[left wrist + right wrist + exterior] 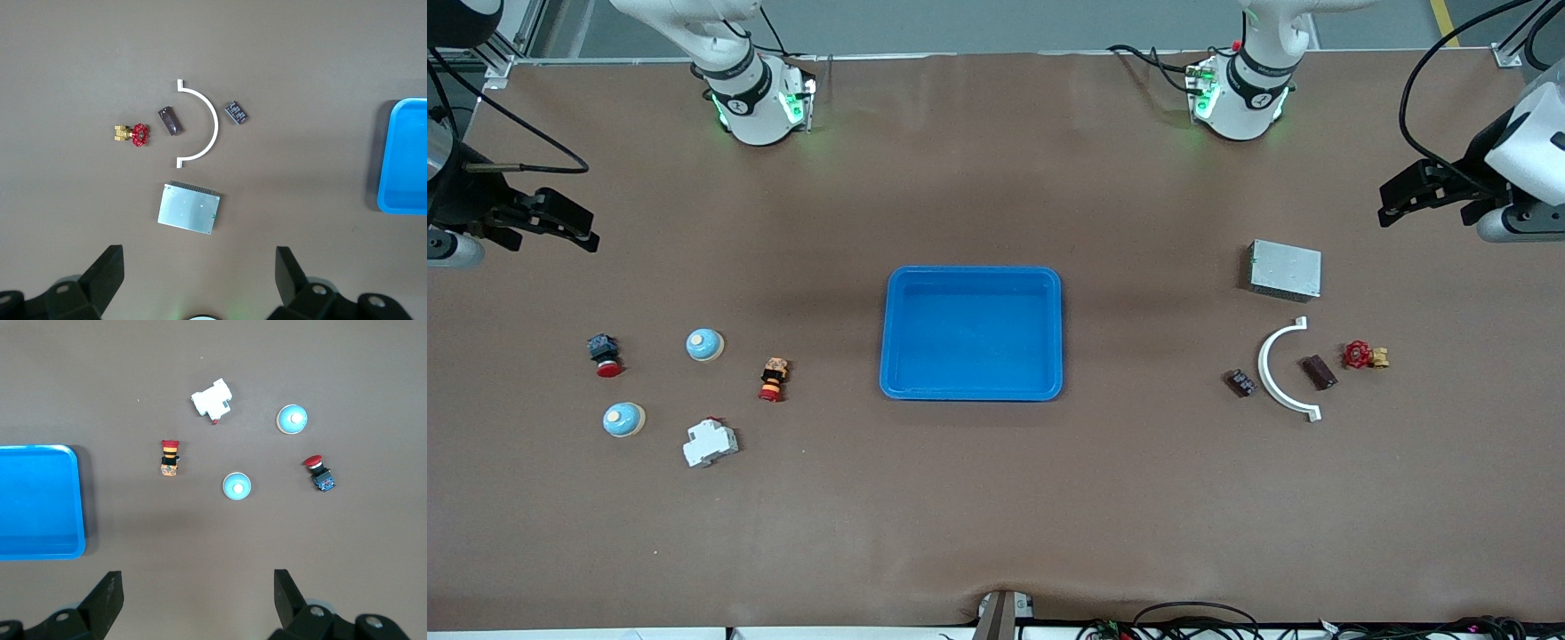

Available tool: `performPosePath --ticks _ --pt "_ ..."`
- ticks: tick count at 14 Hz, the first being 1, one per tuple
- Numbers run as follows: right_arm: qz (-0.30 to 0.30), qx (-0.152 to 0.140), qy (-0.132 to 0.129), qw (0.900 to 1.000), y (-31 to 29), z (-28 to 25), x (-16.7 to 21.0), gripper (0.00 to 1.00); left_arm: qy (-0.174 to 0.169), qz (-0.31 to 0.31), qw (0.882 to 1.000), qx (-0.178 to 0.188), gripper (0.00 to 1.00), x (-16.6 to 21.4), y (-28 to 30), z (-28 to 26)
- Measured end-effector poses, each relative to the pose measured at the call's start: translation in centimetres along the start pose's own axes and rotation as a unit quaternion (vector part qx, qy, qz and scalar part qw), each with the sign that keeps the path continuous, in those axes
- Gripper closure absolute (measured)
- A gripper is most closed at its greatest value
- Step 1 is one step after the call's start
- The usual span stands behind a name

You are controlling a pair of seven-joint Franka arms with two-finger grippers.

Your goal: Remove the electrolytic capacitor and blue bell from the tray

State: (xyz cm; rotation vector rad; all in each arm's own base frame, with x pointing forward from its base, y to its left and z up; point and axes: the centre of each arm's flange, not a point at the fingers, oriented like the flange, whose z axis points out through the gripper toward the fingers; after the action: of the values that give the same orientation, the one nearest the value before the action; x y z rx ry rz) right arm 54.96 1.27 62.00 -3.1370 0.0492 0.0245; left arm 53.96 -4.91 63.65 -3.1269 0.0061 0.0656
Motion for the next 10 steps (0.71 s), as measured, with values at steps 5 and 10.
performPosePath --ticks 5,10 --pt "-0.002 0.0 0.001 1.0 -0.1 -0.1 -0.1 0.0 0.005 0.002 1.0 0.0 0.0 0.0 0.3 -0.4" --pt "-0.002 0.003 0.008 1.0 -0.2 -1.2 -0.4 0.0 0.003 0.006 1.0 -0.001 0.0 0.8 0.6 -0.1"
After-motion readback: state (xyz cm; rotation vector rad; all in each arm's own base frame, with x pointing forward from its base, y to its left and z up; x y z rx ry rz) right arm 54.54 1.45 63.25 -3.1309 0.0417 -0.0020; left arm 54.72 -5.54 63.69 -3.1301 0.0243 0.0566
